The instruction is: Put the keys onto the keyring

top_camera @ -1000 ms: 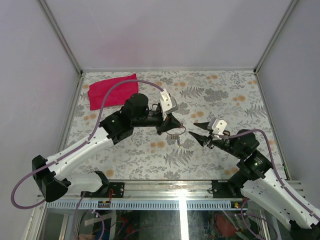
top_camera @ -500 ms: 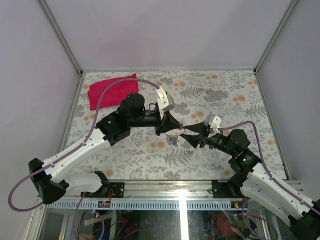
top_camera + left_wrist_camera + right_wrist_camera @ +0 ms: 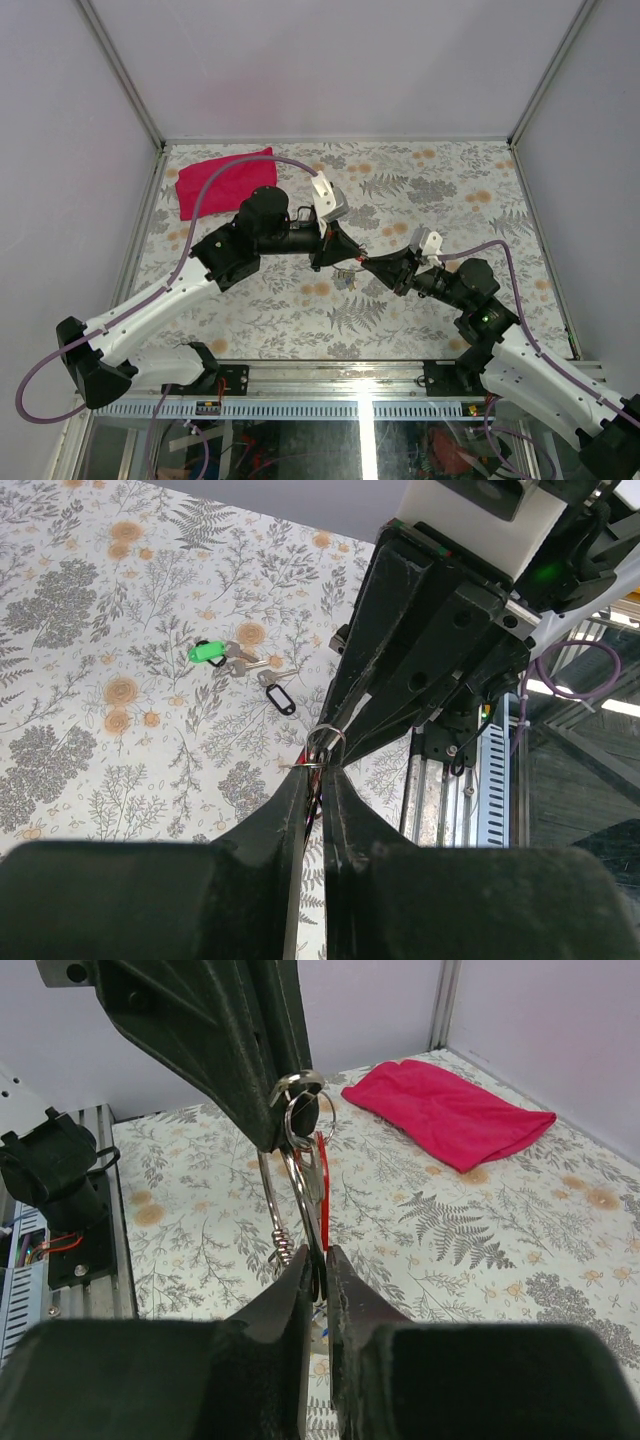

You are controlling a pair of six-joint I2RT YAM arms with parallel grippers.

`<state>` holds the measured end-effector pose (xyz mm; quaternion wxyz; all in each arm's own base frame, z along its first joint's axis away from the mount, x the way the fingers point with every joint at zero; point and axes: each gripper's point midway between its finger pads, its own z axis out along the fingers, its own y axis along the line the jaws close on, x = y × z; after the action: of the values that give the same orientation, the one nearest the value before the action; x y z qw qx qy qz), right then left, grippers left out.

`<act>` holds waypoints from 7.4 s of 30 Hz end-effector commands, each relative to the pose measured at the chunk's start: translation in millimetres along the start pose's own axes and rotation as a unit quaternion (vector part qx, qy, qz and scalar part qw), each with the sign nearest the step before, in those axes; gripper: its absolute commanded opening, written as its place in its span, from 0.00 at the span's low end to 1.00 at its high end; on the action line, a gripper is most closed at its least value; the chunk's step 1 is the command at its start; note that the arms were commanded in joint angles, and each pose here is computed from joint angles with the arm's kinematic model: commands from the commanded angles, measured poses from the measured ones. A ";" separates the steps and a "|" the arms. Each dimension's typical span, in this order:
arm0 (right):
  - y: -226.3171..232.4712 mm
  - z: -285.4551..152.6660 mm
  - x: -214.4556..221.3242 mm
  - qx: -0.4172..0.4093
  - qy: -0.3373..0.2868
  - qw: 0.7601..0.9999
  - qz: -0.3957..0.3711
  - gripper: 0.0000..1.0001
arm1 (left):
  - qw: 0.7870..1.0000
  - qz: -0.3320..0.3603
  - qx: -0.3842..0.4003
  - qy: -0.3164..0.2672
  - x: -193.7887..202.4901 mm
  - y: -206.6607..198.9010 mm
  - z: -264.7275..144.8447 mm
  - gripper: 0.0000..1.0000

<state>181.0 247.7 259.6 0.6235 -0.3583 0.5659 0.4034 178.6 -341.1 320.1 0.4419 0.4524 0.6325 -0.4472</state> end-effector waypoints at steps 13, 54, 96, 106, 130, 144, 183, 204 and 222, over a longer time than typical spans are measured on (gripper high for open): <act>-0.7 4.4 -6.6 -0.001 -0.021 1.000 0.003 0.43 | 0.997 0.031 -0.013 -0.067 -43.7 -4.0 -11.3 0.00; 5.4 11.3 -20.5 -0.018 -0.071 0.996 0.048 0.00 | 0.997 0.023 -0.034 -0.065 -39.3 5.6 -6.8 0.27; 35.2 4.3 -50.1 -0.092 -0.067 0.993 0.042 0.00 | 0.992 0.095 0.025 0.076 -0.7 -5.0 -16.3 0.31; 25.9 4.7 -54.1 -0.065 -0.076 0.994 0.037 0.00 | 0.992 0.090 0.031 0.083 2.2 -6.4 -13.8 0.00; -21.5 -29.8 -28.8 0.098 -0.017 0.995 -0.031 0.35 | 0.998 0.032 -0.034 0.048 -11.4 12.3 -4.8 0.00; 28.4 -18.5 -9.9 -0.074 0.047 0.995 -0.054 0.16 | 0.996 0.053 -0.062 0.021 -30.5 17.2 -13.8 0.00; 18.0 29.4 11.7 0.021 -0.094 0.995 -0.031 0.41 | 0.995 0.061 -0.072 -0.010 -60.6 13.6 -22.6 0.00; 11.2 22.5 5.0 0.042 -0.116 0.991 -0.054 0.50 | 0.996 0.061 -0.066 -0.014 -64.0 10.0 -24.4 0.00; 17.6 -18.6 6.2 0.039 -0.061 0.992 -0.105 0.53 | 0.997 0.019 -0.066 -0.020 -68.6 12.2 -19.7 0.00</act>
<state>166.6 241.5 251.1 0.7220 -0.3371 0.4981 0.3419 198.1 -326.3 356.0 0.4643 0.4495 0.6648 -0.3747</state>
